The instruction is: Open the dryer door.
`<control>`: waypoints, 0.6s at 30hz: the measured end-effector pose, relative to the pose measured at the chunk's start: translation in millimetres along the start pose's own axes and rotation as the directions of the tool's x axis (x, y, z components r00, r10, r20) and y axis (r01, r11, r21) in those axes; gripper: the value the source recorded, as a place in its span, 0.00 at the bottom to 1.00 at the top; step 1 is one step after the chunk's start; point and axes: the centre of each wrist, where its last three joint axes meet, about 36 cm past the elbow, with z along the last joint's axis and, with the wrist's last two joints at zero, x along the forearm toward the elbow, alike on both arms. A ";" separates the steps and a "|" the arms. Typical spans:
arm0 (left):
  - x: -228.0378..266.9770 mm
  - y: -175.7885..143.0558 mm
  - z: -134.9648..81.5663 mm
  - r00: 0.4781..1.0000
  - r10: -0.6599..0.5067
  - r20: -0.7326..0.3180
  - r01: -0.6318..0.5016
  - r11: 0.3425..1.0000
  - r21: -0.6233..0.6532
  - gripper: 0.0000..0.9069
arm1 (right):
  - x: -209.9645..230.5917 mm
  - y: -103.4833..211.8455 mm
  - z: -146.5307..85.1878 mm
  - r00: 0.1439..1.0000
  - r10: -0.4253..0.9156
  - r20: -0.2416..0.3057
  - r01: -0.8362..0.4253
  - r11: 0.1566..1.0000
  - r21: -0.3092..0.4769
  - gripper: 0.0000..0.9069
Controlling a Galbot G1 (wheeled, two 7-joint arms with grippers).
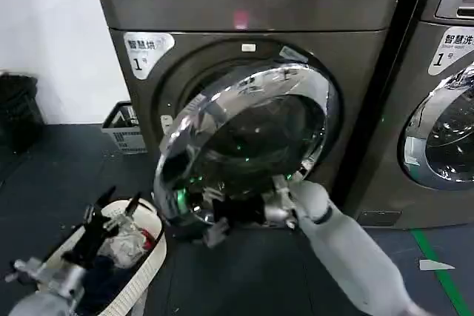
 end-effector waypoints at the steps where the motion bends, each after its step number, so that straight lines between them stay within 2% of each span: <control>1: -7.5 7.3 -4.3 1.000 0.028 0.012 -0.028 1.000 0.003 1.00 | 3.4 6.0 0.6 1.000 -0.006 -0.004 0.006 1.000 0.000 1.00; 5: -35.0 32.2 -20.2 0.992 0.122 0.015 -0.122 0.992 0.023 1.00 | 19.0 28.5 -0.2 0.999 -0.024 -0.025 0.025 0.999 0.030 1.00; 10: -58.2 44.0 -22.6 0.971 0.235 -0.046 -0.234 0.972 0.026 1.00 | 44.0 53.1 -7.0 0.999 0.011 -0.034 -0.010 0.998 0.055 1.00; 14: -75.3 35.1 -18.3 0.930 0.363 -0.062 -0.361 0.932 0.040 1.00 | 76.8 68.1 -8.7 0.996 0.051 -0.070 -0.047 0.997 0.061 1.00; 18: -94.0 15.3 -10.1 0.886 0.459 -0.071 -0.456 0.889 0.046 1.00 | 117.2 84.0 -6.7 0.984 0.148 -0.099 -0.142 0.988 0.060 1.00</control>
